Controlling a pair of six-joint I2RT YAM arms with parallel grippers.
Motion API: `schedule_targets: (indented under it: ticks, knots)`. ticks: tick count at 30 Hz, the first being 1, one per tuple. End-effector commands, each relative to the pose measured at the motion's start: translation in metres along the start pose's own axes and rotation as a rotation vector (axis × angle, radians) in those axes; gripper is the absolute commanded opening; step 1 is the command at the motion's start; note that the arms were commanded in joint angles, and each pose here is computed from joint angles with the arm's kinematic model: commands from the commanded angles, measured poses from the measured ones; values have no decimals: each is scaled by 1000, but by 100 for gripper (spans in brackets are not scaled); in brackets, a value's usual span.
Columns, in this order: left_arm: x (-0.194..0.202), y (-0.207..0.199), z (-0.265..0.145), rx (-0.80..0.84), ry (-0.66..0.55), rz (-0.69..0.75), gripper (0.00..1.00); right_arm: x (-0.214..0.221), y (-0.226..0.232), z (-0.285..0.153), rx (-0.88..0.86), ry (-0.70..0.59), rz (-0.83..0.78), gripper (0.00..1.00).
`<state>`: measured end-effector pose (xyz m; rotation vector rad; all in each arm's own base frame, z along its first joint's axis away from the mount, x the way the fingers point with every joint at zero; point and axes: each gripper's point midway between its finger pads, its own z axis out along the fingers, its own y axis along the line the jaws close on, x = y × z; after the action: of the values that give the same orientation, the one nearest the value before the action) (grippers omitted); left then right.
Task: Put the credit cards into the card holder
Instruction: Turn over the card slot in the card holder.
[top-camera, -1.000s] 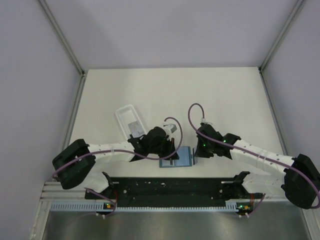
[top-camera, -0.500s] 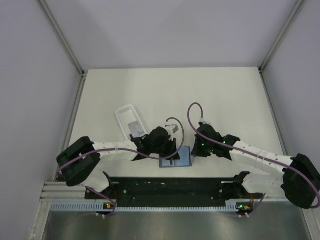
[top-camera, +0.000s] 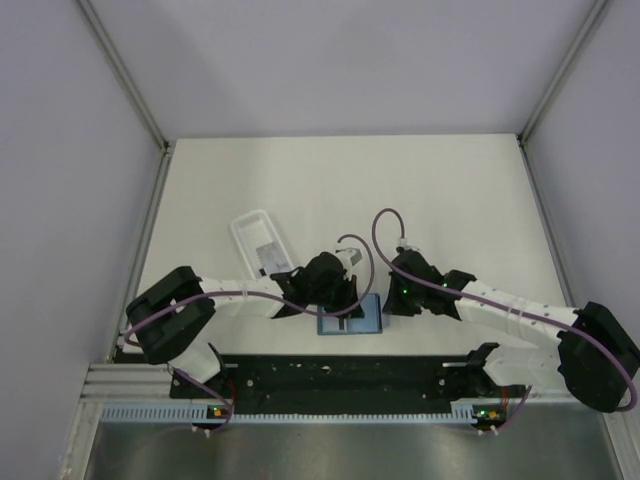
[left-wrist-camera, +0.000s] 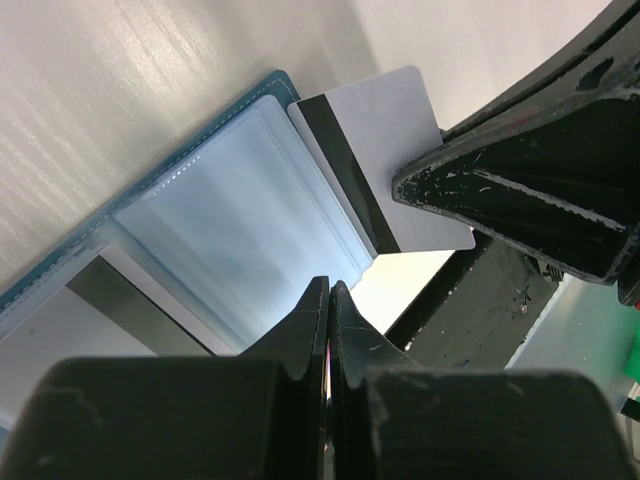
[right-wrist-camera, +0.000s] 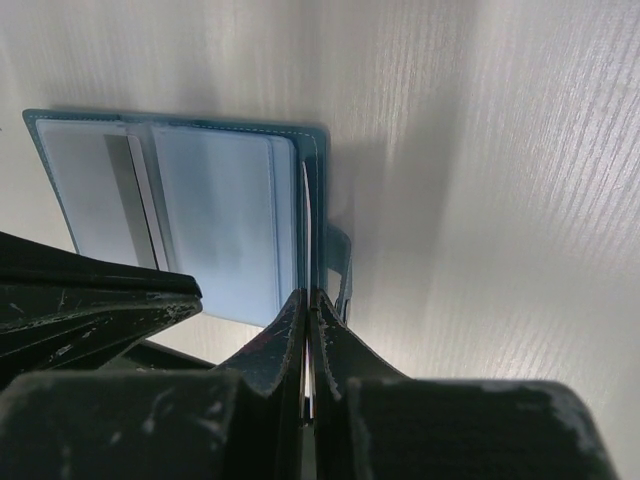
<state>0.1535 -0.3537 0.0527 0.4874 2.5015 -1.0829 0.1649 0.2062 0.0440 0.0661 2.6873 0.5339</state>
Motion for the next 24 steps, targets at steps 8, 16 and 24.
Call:
schedule_targets:
  ticks: [8,16,24]
  knots:
    - [-24,-11,19,25,-56,13,0,4,-13,7,51,8,0,0]
    - [-11,8,27,-33,-19,0,0,7,-18,9,68,17,-1,0]
    - [13,42,15,-151,5,-1,0,7,-23,11,91,15,-4,0]
